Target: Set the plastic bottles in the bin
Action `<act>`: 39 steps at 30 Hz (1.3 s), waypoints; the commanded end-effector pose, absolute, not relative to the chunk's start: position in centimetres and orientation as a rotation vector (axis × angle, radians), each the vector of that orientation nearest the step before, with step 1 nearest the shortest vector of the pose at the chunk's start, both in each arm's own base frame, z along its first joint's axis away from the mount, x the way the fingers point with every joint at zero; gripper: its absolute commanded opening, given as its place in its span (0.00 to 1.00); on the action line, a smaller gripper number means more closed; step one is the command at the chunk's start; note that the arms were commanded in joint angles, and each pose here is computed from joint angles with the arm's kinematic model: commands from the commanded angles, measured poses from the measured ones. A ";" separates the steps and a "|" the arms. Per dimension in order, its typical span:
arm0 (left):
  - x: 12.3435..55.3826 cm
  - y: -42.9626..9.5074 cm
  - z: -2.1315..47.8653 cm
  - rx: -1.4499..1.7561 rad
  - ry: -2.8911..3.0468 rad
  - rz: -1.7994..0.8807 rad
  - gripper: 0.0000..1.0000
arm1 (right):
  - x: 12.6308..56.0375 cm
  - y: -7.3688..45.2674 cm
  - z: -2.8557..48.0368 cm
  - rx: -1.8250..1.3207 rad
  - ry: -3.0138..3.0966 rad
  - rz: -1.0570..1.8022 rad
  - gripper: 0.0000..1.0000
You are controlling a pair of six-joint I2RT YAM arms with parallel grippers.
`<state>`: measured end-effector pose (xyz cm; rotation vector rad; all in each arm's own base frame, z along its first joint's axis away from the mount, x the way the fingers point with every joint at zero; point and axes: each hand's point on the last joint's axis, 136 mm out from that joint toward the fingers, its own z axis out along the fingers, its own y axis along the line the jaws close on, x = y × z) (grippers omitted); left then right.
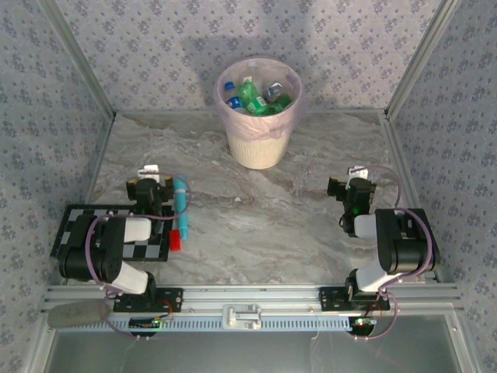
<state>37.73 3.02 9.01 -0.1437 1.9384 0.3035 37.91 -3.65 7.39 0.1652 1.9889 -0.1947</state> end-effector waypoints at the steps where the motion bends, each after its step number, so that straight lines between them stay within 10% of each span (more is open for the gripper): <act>1: 38.5 3.4 9.9 -0.202 1.837 0.190 0.97 | 38.5 -4.1 8.8 0.173 1.934 -0.220 1.00; 39: 39.2 3.4 9.2 -0.196 1.929 0.175 1.00 | 38.5 -4.1 8.9 0.168 1.934 -0.239 1.00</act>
